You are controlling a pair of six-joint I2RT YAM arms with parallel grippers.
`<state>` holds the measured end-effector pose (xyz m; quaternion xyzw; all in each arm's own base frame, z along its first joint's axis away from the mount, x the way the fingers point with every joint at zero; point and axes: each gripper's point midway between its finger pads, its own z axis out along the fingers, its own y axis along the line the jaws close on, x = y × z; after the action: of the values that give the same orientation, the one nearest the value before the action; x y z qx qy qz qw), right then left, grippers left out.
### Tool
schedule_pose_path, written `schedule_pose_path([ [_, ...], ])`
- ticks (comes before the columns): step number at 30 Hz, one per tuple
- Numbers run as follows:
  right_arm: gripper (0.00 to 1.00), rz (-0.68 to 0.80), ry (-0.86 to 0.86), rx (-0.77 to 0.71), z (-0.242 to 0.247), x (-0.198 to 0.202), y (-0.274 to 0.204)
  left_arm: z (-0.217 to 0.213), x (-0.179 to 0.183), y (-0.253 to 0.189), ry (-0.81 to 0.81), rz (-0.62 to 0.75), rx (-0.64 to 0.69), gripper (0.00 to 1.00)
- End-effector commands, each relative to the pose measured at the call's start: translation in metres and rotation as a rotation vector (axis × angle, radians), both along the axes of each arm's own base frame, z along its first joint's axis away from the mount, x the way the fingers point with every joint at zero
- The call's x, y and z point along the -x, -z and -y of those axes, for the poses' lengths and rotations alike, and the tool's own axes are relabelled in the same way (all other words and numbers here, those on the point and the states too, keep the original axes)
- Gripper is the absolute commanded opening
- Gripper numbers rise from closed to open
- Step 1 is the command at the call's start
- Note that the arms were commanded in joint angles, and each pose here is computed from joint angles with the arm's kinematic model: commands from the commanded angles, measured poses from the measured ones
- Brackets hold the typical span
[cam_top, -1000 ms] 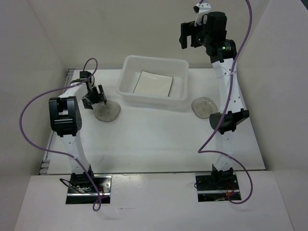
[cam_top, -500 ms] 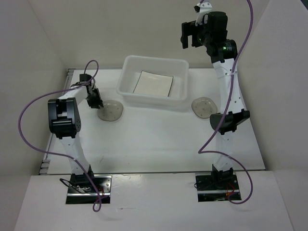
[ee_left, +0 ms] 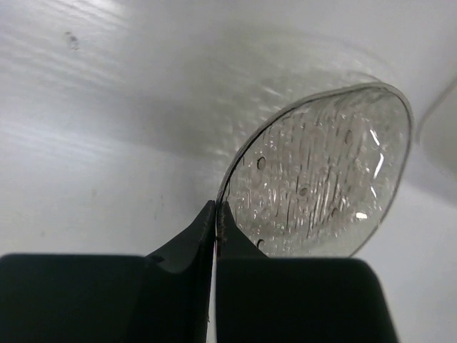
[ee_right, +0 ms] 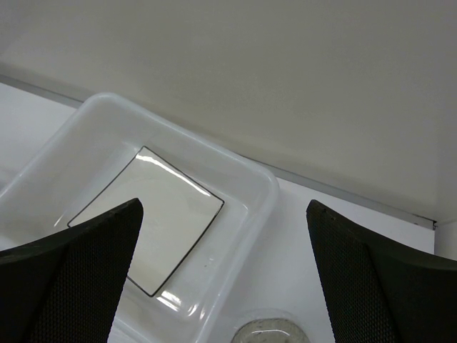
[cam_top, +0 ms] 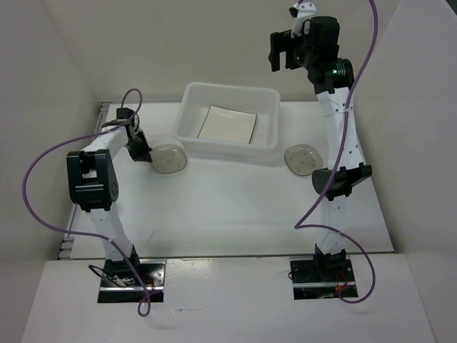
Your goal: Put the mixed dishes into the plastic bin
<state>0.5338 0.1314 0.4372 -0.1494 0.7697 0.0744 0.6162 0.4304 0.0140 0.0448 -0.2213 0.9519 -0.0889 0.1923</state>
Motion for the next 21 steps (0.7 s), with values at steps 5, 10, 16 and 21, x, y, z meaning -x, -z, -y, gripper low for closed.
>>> schedule_pose_path([
  [5, 1.00, 0.088, -0.016, -0.013, 0.000, 0.025, -0.042, -0.026, 0.001, -0.074, -0.132, 0.066, -0.072, 0.00],
  [10, 1.00, 0.106, -0.016, -0.017, 0.002, 0.032, -0.051, -0.029, 0.001, -0.102, -0.160, 0.121, -0.068, 0.00],
  [16, 1.00, 0.124, -0.025, -0.023, 0.002, 0.039, -0.060, -0.037, -0.001, -0.142, -0.222, 0.209, -0.046, 0.00],
  [21, 1.00, 0.121, -0.023, -0.032, 0.002, 0.039, -0.060, -0.050, 0.001, -0.166, -0.273, 0.255, -0.042, 0.00],
])
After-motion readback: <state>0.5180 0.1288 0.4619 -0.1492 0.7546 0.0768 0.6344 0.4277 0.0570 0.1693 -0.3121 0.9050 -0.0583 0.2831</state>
